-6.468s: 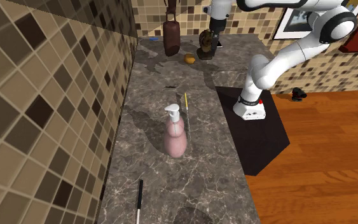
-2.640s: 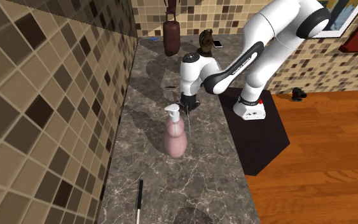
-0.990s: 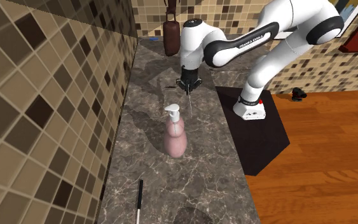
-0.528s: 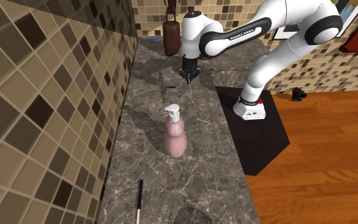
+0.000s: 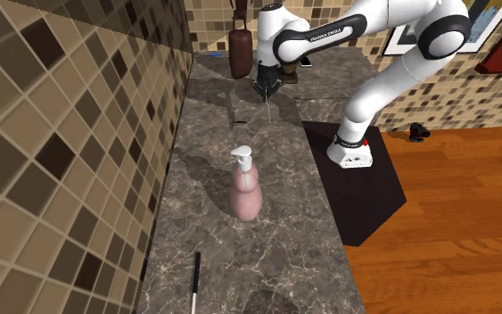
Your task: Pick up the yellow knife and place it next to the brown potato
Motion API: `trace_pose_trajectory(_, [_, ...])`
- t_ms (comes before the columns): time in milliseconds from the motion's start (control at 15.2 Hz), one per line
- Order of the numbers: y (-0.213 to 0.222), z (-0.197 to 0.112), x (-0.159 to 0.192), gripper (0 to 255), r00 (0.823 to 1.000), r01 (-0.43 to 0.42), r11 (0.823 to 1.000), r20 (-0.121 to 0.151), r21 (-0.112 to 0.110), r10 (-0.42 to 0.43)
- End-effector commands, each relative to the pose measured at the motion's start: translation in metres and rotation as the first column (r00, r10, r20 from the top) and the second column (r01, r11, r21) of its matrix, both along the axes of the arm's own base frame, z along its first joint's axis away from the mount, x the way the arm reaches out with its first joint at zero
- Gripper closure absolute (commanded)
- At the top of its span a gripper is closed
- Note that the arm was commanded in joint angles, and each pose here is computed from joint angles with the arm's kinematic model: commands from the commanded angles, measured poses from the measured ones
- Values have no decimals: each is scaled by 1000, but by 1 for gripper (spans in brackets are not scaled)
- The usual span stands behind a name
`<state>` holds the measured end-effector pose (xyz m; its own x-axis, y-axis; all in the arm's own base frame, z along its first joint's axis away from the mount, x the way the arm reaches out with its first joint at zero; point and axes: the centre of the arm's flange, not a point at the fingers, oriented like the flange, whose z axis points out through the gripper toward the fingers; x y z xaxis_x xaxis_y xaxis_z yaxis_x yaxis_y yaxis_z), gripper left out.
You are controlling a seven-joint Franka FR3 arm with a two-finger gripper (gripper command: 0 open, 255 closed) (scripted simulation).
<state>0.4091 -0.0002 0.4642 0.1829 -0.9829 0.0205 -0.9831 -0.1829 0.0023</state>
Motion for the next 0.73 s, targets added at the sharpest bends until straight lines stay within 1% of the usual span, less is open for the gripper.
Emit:
trace_pose_trajectory(0, [-26,-1,1,255,1000,-2,1000,0,0,2])
trace_pose_trajectory(660, [-158,0,8,255,1000,-2,1000,0,0,2])
